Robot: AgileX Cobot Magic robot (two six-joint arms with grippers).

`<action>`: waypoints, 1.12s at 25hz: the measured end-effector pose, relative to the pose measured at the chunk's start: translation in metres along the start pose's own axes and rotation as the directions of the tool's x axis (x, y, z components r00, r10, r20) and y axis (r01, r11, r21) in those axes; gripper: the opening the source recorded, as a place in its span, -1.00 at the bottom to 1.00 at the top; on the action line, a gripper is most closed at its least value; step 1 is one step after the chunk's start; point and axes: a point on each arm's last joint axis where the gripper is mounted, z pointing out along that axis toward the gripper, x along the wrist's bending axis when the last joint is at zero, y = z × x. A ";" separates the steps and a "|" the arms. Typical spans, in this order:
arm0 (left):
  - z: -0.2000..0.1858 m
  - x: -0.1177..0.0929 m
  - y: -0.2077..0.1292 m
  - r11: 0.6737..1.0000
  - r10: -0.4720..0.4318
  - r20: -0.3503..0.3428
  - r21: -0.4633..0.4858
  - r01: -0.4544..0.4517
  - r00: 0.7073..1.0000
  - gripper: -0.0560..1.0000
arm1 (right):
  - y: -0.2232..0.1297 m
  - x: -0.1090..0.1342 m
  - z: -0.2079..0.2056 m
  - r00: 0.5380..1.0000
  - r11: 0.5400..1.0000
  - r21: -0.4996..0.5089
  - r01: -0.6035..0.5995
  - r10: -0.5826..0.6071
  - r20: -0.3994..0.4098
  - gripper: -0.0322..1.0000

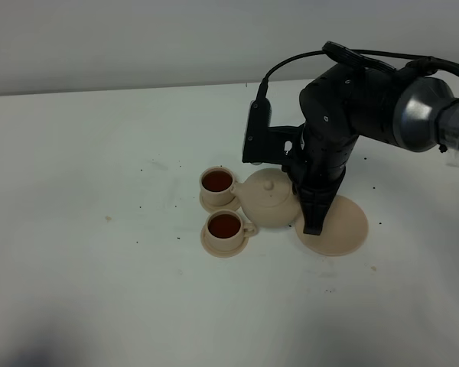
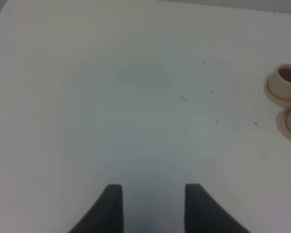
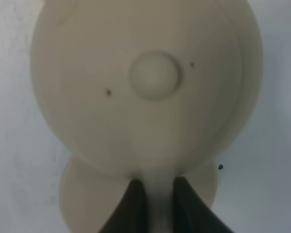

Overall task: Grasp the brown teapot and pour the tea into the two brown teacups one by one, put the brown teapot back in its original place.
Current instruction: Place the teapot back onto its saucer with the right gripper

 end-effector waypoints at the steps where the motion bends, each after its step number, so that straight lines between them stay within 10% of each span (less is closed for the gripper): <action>1: 0.000 0.000 0.000 1.000 0.000 0.000 0.000 0.000 1.000 -0.28 | 0.000 0.000 0.000 1.000 1.000 0.001 0.000 0.000 -0.001 -0.73; 13: 0.000 0.000 0.000 1.000 0.000 0.000 0.000 0.000 1.000 -0.28 | -0.003 0.002 -0.002 0.972 0.971 0.040 -0.235 0.236 -0.016 -0.73; 28: 0.000 0.000 0.000 1.000 0.000 0.000 0.000 0.000 1.000 -0.28 | -0.026 -0.001 -0.027 0.756 0.740 0.157 -0.654 0.647 0.099 -0.73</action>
